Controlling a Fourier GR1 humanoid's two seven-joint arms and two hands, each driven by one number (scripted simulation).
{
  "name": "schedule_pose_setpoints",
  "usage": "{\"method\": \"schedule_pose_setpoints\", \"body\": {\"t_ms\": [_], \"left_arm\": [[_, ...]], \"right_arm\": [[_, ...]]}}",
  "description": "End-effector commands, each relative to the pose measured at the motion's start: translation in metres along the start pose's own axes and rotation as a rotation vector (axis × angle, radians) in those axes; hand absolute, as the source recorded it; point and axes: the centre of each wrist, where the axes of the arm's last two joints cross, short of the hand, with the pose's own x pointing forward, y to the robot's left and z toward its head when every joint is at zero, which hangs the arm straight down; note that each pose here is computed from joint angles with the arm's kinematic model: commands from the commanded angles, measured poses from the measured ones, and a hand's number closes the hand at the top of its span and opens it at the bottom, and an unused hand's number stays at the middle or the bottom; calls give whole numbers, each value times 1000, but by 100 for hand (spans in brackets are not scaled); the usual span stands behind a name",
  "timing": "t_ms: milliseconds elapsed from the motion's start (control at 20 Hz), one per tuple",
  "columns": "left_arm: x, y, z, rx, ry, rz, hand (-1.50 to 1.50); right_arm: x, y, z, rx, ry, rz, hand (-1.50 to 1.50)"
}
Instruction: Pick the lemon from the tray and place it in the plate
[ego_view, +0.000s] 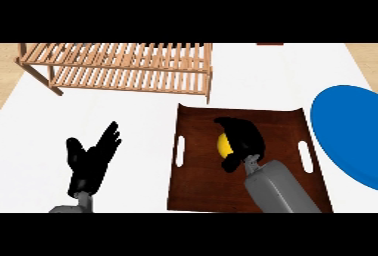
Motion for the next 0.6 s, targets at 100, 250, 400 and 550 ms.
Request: {"method": "schedule_pose_setpoints", "body": {"t_ms": [100, 250, 400, 550], "left_arm": [[8, -11, -6, -4, 9, 10, 0], [16, 0, 7, -14, 10, 25, 0], [-25, 5, 16, 3, -1, -1, 0], [-3, 19, -2, -5, -7, 0, 0]], "right_arm": [[-15, 15, -16, 10, -44, 122, 150], [-23, -9, -15, -36, -40, 99, 150], [-29, 14, 4, -65, -61, 117, 150], [-14, 6, 5, -184, -116, 104, 150]]}}
